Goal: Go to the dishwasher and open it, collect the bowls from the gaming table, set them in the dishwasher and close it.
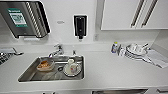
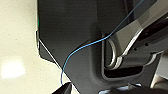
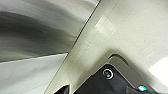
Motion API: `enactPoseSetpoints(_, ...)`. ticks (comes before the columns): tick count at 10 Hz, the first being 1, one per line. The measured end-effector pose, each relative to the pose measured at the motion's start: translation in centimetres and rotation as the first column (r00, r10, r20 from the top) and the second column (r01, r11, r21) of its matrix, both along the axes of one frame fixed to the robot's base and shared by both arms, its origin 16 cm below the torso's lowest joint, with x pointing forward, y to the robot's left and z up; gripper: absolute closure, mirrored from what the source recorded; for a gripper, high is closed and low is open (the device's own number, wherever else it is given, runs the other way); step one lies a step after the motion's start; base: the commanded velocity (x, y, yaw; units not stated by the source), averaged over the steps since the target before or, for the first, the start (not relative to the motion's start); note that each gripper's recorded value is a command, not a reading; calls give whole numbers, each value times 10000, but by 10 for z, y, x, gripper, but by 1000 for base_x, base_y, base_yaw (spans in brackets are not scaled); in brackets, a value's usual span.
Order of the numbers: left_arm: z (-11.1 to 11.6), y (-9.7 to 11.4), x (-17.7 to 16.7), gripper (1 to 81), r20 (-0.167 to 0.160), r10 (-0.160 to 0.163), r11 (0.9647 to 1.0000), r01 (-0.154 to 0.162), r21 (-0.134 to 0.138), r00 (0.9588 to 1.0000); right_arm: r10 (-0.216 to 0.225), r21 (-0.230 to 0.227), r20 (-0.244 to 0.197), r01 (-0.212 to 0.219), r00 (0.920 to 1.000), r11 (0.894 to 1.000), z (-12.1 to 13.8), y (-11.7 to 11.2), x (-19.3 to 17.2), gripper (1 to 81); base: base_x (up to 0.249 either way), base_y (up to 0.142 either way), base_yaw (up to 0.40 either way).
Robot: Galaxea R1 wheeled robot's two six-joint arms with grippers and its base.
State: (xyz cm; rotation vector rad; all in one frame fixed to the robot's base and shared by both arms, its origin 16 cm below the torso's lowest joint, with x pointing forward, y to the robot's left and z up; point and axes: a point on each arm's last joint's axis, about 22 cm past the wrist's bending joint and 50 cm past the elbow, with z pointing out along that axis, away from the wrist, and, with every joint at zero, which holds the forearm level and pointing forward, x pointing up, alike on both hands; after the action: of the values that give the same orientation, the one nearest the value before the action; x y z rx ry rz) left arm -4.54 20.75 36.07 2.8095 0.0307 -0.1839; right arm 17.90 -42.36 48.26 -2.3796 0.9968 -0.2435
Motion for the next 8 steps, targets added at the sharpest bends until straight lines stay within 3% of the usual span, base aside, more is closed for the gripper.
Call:
enactPoseSetpoints(1,-3,7,10,10,124,-31,9999,30,128,9999,809,-584,221,-795,9965,9951,-18,-10,-12,10,0,0,0)
enactPoseSetpoints(3,-7,13,24,10,290,-61,9997,53,245,9996,1986,-1393,441,-1909,9791,9717,-44,-18,-28,10,0,0,0)
enactPoseSetpoints(6,-8,19,31,10,371,-73,9994,61,333,9993,3539,-2410,117,-3409,9352,9087,-75,-10,-65,10,0,0,0)
enactPoseSetpoints(8,-8,20,31,10,371,-75,9994,63,342,9993,4244,-2465,-103,-4136,9054,8764,-85,14,-91,10,0,0,0)
